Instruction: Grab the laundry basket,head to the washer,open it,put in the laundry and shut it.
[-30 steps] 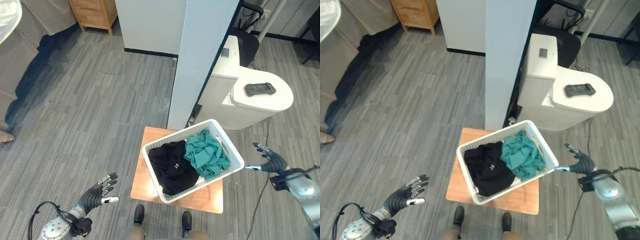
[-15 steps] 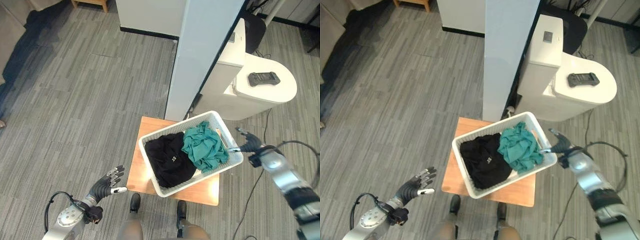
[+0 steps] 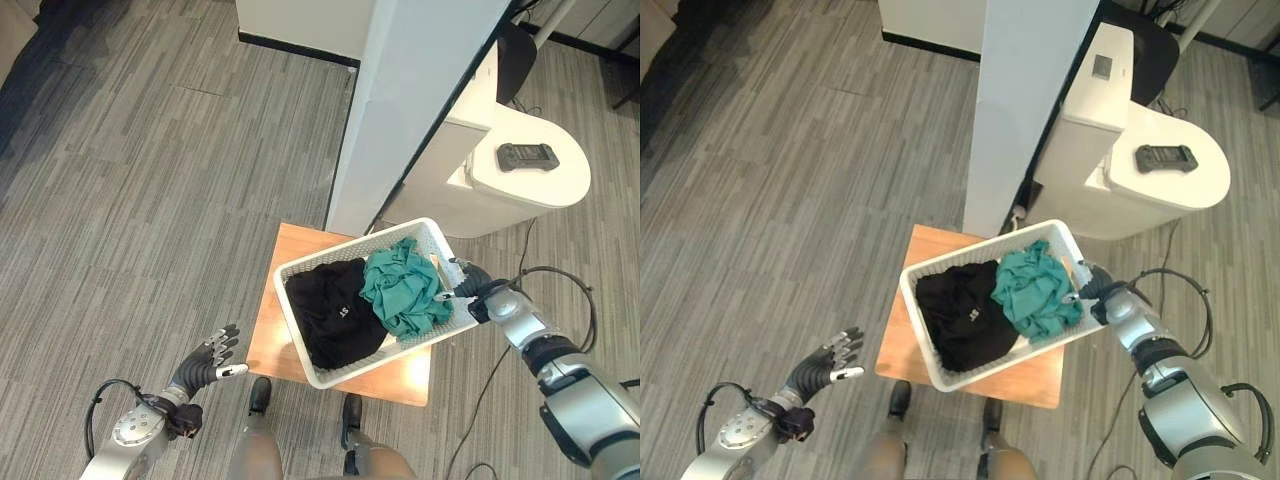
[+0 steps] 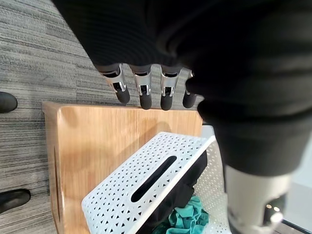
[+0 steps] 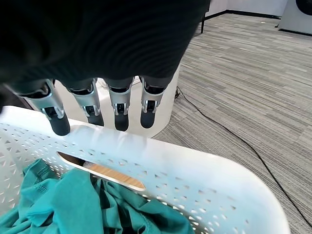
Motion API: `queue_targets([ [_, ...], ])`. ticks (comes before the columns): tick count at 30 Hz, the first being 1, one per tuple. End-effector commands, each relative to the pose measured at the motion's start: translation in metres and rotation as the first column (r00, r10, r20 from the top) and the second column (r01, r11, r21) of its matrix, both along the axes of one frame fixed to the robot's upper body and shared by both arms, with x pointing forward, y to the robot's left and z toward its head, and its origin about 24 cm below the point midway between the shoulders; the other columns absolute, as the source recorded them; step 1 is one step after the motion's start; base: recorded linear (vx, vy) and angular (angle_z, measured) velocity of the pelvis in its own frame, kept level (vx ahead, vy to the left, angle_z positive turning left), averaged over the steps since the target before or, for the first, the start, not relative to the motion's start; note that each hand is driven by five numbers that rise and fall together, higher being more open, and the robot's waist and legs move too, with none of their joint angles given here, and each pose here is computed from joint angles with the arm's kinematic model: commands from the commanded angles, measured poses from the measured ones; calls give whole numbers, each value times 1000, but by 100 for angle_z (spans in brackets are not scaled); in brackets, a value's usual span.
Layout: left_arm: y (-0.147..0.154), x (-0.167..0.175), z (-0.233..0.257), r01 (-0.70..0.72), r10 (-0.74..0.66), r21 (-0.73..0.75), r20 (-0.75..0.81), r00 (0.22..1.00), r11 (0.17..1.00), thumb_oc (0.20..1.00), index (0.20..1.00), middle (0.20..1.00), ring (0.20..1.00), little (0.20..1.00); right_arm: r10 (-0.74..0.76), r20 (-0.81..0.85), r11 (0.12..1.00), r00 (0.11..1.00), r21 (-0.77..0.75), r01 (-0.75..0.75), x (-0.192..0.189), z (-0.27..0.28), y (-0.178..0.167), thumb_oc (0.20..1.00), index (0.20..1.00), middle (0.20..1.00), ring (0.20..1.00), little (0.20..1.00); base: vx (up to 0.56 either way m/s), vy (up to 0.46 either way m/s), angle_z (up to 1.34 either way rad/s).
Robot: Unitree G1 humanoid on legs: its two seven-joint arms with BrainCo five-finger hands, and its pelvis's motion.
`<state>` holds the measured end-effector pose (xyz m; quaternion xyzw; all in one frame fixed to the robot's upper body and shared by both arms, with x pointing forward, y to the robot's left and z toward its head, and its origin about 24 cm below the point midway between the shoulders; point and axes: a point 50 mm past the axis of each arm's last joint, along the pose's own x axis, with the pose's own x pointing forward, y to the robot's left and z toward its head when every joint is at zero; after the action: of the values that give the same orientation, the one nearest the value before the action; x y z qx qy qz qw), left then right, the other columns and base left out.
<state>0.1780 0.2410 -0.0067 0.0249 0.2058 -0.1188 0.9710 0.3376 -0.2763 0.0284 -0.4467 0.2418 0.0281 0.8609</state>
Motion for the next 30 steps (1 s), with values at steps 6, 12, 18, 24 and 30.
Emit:
queue_targets([
  [6, 7, -4, 17, 23, -24, 28, 50, 998, 999, 1000, 1000, 1000, 1000, 1000, -33, -99, 998, 994, -49, 28, 1, -15, 7, 1000, 1000, 1000, 1000, 1000, -33, -6, -4],
  [12, 4, 9, 47, -20, 24, -23, 193, 981, 1000, 1000, 1000, 1000, 1000, 1000, -24, 71, 998, 997, 66, 19, 19, 9, 28, 1000, 1000, 1000, 1000, 1000, -21, -19, -9],
  [18, 0, 18, 44, -10, 3, 30, 210, 978, 1000, 1000, 1000, 1000, 1000, 1000, 2, 189, 987, 982, 156, -32, -4, 15, 22, 1000, 1000, 1000, 1000, 1000, 1, -11, -11],
  [24, -6, 26, 40, 18, -28, 52, 201, 979, 998, 1000, 1000, 1000, 1000, 1000, 7, 202, 985, 979, 166, -41, -20, 14, 16, 1000, 1000, 1000, 1000, 1000, -4, -3, -1],
  [30, -7, 31, 35, 54, -72, 108, 171, 983, 993, 1000, 1000, 1000, 1000, 1000, 1, 157, 988, 988, 153, -25, -55, 1, 2, 1000, 1000, 1000, 1000, 1000, 1, -15, -7],
])
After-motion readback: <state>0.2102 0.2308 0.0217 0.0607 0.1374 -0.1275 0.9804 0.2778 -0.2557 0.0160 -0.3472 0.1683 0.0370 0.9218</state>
